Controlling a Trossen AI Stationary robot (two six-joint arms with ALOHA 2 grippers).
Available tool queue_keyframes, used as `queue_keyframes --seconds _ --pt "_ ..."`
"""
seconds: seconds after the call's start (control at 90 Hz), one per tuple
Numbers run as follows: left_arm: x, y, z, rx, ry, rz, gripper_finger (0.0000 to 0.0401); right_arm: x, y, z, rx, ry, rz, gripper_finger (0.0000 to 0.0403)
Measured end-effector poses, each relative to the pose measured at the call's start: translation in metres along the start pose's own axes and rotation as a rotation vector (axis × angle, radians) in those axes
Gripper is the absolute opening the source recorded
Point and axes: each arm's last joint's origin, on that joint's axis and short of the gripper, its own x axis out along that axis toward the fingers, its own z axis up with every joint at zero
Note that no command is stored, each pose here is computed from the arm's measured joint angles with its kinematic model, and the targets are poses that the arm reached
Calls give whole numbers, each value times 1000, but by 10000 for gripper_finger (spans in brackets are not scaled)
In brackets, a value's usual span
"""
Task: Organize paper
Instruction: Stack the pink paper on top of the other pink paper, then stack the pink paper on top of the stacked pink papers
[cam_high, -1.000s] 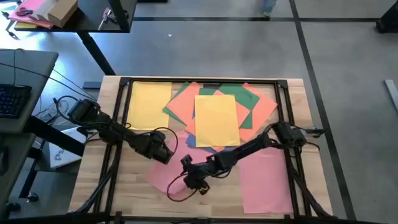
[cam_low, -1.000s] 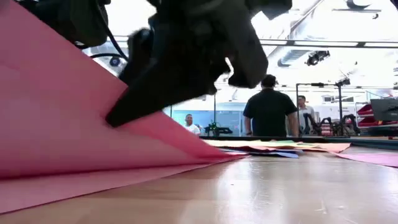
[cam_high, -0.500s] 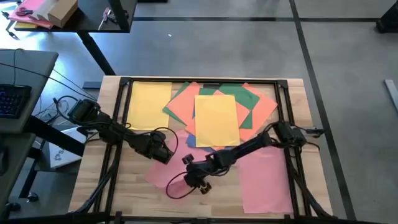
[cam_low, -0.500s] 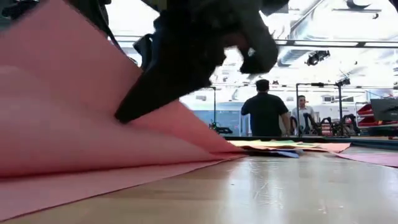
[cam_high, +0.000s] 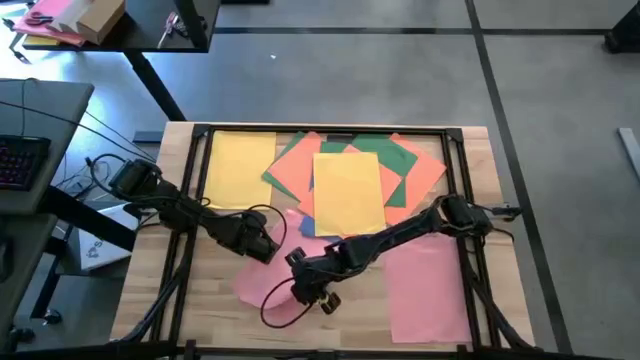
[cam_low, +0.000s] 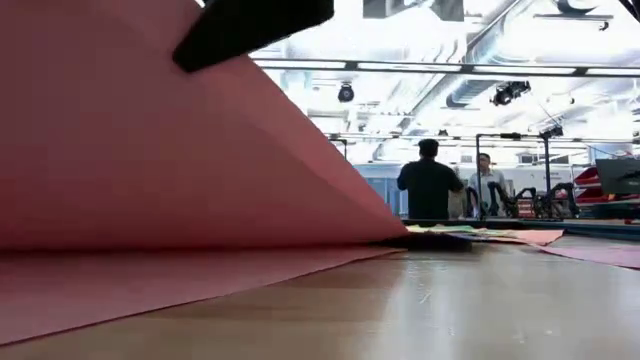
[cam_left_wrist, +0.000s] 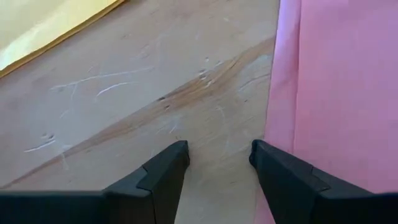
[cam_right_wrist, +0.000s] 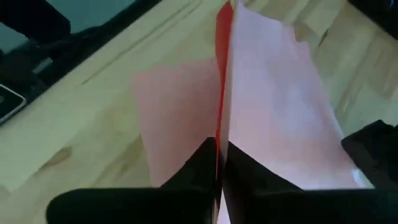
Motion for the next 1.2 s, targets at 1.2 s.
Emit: queue_keyframes --seconds 1.2 --pt "-181 57 65 20 -658 -267 179 -173 4 38 774 151 -516 0"
